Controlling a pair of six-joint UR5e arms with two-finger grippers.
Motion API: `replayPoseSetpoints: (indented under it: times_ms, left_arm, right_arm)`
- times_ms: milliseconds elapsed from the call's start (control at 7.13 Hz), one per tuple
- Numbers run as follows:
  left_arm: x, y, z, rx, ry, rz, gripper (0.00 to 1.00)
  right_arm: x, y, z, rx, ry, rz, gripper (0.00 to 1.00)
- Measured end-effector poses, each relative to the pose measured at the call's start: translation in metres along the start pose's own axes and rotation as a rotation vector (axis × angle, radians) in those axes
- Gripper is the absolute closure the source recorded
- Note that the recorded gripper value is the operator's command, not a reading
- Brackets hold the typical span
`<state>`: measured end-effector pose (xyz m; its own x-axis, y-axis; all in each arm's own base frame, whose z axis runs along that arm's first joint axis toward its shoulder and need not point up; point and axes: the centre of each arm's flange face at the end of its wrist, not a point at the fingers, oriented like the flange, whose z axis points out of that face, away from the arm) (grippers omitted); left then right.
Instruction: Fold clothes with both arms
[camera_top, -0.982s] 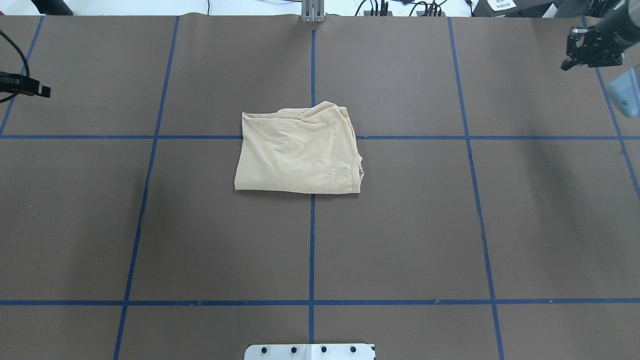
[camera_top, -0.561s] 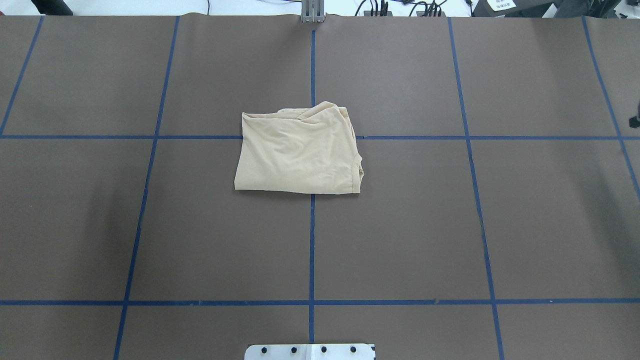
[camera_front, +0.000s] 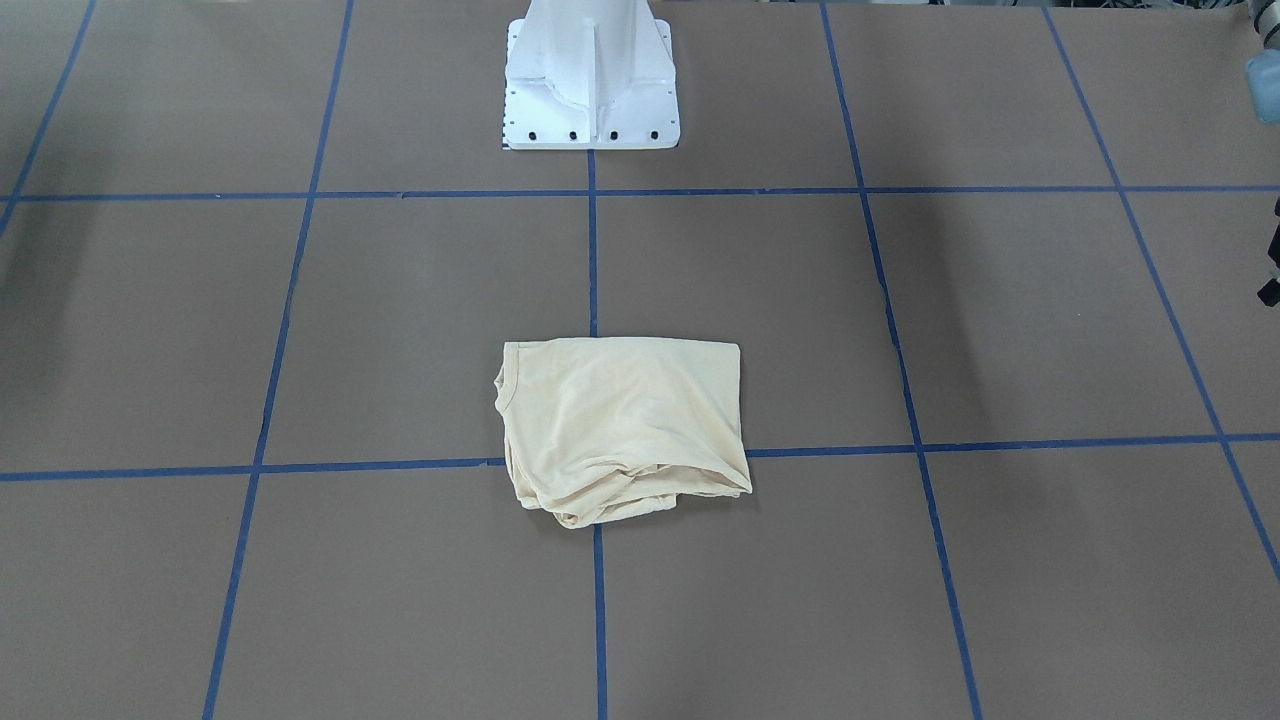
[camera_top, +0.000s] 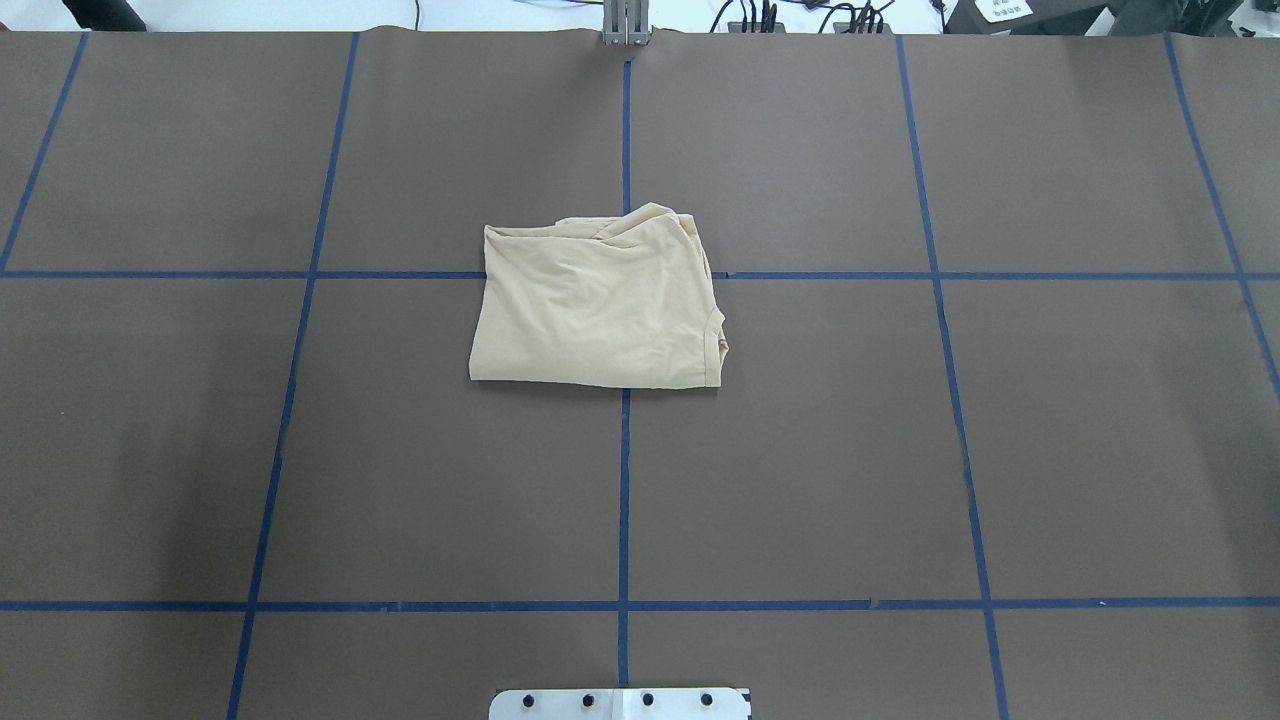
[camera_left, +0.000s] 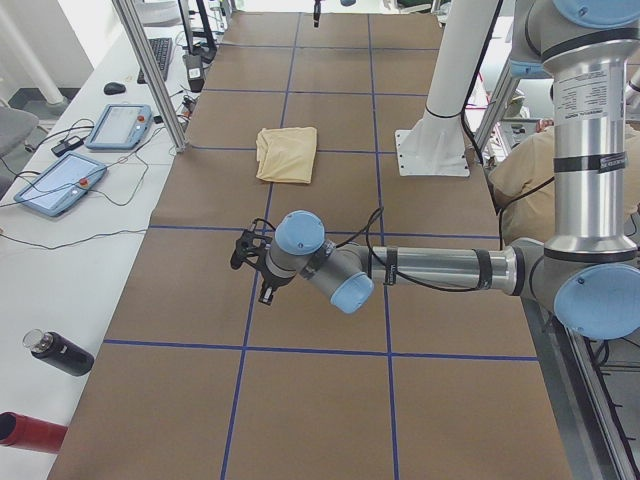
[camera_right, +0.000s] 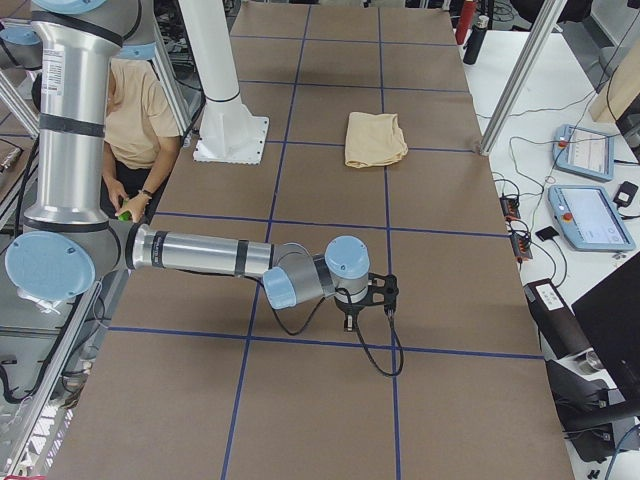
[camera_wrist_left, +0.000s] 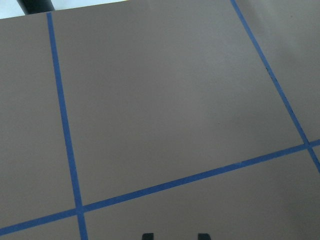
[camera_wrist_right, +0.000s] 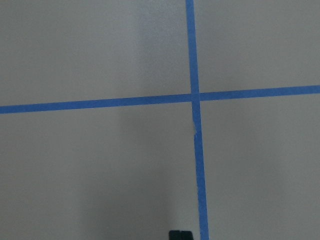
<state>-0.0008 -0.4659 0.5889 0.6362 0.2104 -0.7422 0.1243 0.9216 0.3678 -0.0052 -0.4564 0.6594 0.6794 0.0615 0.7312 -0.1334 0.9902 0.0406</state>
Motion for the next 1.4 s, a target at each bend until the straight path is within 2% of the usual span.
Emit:
replayPoseSetpoints:
  times_ms: [421,702,982,1122,1403]
  left_arm:
    - [-0.005,0.006,0.002,-0.023,-0.014,-0.023,0.0]
    - [-0.008,0.009,0.009,-0.077,-0.03,-0.054,0.0]
    - [-0.015,0.006,-0.001,-0.13,-0.056,0.005,0.0]
    - [-0.018,0.003,-0.014,-0.134,-0.074,0.032,0.0]
    - [-0.016,0.0,-0.032,-0.119,-0.111,0.093,0.0]
  right_arm:
    - [-0.008,-0.001,-0.001,-0.007,-0.002,-0.011,0.0]
    - [-0.015,-0.001,-0.005,-0.037,0.002,0.011,0.0]
    - [-0.033,-0.004,-0.033,-0.077,0.02,0.002,0.0]
    - [-0.036,-0.011,-0.05,-0.103,0.032,-0.027,0.0]
    - [-0.046,-0.03,-0.075,-0.121,0.044,-0.06,0.0]
